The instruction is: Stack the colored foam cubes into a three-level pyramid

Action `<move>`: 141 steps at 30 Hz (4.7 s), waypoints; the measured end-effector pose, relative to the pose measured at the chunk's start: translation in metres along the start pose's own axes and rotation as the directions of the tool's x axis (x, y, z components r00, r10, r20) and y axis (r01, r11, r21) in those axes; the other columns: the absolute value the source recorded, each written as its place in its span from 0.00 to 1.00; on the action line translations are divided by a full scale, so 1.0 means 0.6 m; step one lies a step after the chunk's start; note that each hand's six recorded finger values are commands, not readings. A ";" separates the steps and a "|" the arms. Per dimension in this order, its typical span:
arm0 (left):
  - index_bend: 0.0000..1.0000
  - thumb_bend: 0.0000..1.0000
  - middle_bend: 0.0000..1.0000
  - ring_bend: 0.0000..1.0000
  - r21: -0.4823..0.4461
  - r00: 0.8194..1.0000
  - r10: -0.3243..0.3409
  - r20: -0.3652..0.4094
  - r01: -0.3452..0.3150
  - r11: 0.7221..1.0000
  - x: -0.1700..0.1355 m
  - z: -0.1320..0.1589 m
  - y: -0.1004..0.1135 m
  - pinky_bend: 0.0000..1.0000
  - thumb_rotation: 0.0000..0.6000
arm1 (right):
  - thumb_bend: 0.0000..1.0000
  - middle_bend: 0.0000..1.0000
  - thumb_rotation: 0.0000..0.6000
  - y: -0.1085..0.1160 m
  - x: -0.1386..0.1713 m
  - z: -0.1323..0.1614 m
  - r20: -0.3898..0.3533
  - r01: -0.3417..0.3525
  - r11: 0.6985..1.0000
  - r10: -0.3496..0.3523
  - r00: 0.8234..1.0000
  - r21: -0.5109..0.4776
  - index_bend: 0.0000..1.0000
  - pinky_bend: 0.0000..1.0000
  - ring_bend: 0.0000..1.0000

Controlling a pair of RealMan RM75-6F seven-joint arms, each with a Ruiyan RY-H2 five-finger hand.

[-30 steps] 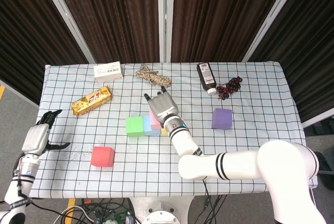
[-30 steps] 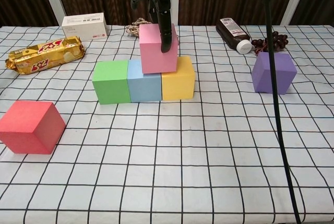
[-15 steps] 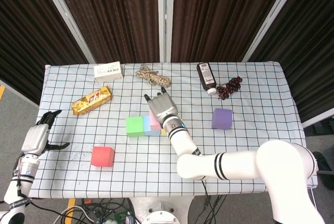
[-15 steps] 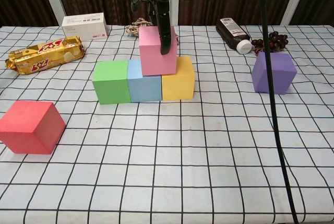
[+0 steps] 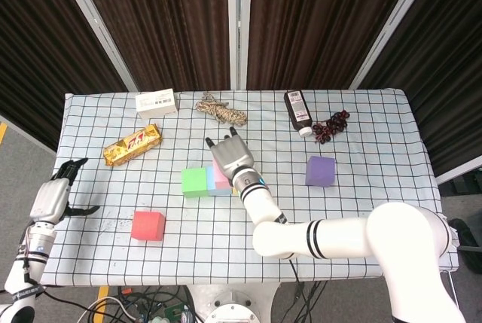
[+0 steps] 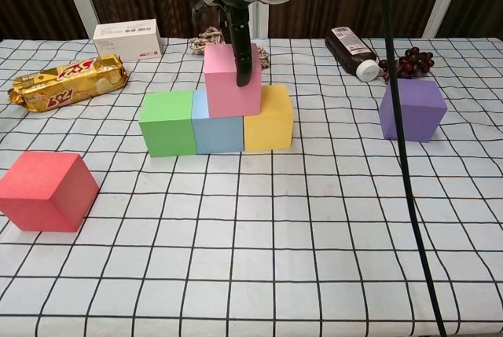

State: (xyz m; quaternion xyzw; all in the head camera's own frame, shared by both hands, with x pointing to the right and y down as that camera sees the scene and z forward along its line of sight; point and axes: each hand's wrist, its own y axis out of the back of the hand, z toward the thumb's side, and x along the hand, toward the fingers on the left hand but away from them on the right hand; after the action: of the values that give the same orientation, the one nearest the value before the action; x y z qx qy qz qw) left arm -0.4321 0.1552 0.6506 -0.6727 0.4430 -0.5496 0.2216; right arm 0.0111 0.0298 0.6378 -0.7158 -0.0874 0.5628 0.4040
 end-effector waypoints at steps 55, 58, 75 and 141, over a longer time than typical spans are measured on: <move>0.08 0.00 0.10 0.03 -0.007 1.000 -0.009 -0.004 0.009 1.000 0.002 -0.004 -0.006 0.18 1.00 | 0.02 0.43 1.00 -0.011 -0.007 -0.001 -0.008 -0.017 1.000 0.017 1.000 -0.023 0.00 0.00 0.17; 0.08 0.00 0.10 0.03 -0.008 1.000 -0.008 -0.004 0.008 1.000 0.002 -0.004 -0.005 0.18 1.00 | 0.00 0.35 1.00 -0.012 -0.007 0.000 -0.014 -0.024 0.999 0.024 1.000 -0.028 0.00 0.00 0.14; 0.08 0.00 0.10 0.03 -0.033 0.999 -0.034 0.018 0.035 0.999 -0.004 0.003 -0.012 0.17 1.00 | 0.00 0.18 1.00 0.004 0.004 -0.009 -0.028 -0.004 0.997 0.002 1.000 -0.077 0.00 0.00 0.05; 0.17 0.09 0.49 0.14 -0.011 0.986 -0.094 0.135 0.097 0.995 -0.038 0.137 -0.092 0.23 1.00 | 0.00 0.21 1.00 -0.038 0.229 -0.365 0.181 0.279 0.852 -0.220 0.958 -0.443 0.00 0.00 0.03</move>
State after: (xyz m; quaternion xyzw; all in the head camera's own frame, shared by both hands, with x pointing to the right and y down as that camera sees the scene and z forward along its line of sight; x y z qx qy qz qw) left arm -0.3356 0.1865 0.6570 -0.7304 0.3991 -0.5094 0.2184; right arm 0.2586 0.0190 0.5610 -0.7376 -0.3366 0.5115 0.2846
